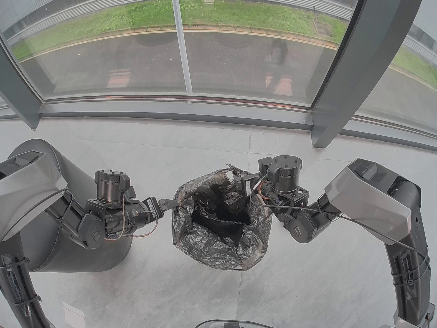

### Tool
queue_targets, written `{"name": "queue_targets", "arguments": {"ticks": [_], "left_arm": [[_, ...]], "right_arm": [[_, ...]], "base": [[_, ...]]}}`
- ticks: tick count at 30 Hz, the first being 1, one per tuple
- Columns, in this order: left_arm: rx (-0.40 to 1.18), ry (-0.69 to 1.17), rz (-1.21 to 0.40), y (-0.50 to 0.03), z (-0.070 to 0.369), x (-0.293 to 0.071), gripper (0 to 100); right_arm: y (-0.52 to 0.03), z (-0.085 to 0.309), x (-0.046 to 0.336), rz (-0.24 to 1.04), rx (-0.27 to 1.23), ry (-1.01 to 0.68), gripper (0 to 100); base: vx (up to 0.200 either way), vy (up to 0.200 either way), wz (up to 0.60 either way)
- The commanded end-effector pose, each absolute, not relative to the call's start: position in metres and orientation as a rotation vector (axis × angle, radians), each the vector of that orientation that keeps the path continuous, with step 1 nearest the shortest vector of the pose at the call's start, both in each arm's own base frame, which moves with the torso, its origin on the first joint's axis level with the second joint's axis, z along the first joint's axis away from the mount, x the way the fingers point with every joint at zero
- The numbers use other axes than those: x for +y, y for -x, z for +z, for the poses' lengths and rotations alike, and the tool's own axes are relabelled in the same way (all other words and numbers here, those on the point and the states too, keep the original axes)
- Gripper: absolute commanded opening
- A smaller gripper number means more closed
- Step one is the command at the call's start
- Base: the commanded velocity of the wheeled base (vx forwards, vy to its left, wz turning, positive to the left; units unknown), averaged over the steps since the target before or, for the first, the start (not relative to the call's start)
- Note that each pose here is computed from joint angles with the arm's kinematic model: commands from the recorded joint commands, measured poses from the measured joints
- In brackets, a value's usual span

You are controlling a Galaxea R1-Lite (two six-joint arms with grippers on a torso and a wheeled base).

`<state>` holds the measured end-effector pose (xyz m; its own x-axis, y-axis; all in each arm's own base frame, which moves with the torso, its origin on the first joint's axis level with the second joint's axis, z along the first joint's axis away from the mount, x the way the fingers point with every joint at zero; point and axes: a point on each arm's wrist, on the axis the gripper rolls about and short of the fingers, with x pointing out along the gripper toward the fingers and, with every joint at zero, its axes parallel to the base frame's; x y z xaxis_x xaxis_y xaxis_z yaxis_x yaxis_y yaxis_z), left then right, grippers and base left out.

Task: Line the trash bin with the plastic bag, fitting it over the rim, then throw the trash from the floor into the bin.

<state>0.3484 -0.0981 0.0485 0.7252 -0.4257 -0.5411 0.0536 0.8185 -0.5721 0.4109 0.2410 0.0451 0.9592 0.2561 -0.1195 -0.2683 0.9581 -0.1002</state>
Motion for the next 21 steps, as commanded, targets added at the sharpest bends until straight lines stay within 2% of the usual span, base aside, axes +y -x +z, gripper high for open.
{"name": "queue_targets", "arguments": {"ticks": [1, 12, 18, 21], "left_arm": [[0.715, 0.564, -0.278, -0.342, 0.053, -0.095, 100], [0.688, 0.581, -0.279, -0.334, 0.054, -0.092, 100], [0.636, 0.624, -0.318, -0.319, 0.064, -0.096, 100], [0.624, 0.631, -0.325, -0.317, 0.066, -0.096, 100]], "right_arm": [[-0.409, 0.042, 0.238, 0.264, 0.117, 0.117, 100], [-0.408, 0.038, 0.226, 0.242, 0.126, 0.103, 100], [-0.369, 0.055, 0.236, 0.324, 0.143, 0.059, 100], [-0.368, 0.055, 0.237, 0.335, 0.146, 0.057, 100]], "base": [[0.000, 0.000, 0.00], [0.000, 0.000, 0.00], [0.000, 0.000, 0.00], [0.000, 0.000, 0.00]]}}
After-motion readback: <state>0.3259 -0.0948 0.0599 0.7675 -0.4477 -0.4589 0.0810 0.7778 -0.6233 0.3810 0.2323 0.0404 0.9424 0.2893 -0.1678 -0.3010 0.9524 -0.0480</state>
